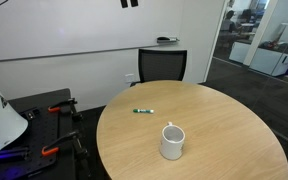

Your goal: Pick up the pen from the table and put it in the mug cup.

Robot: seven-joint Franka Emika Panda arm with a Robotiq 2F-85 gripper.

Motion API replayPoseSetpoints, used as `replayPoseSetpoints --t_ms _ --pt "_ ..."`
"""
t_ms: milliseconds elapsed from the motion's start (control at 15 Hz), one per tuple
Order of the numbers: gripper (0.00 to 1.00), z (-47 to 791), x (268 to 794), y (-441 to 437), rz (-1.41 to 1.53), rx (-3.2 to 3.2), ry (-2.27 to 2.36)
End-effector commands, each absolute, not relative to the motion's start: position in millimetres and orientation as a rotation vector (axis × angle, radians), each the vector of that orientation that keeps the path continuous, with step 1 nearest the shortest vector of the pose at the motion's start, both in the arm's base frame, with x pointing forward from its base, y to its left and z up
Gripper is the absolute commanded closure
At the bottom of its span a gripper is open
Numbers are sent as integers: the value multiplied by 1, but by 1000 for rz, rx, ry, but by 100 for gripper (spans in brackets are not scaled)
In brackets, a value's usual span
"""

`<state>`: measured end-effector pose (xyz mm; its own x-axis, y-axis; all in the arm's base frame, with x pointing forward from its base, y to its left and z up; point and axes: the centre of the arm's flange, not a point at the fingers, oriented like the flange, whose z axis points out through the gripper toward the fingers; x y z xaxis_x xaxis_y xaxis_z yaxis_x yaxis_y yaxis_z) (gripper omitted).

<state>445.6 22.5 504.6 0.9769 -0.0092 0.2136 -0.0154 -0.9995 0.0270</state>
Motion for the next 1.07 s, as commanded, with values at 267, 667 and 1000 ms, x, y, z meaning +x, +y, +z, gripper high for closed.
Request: replayPoseSetpoints --t_ms 267,667,1000 --pt "0 413 498 29 374 3119 -98" --pt "0 397 495 26 310 3117 -58" --pt "0 379 497 29 346 3078 -85"
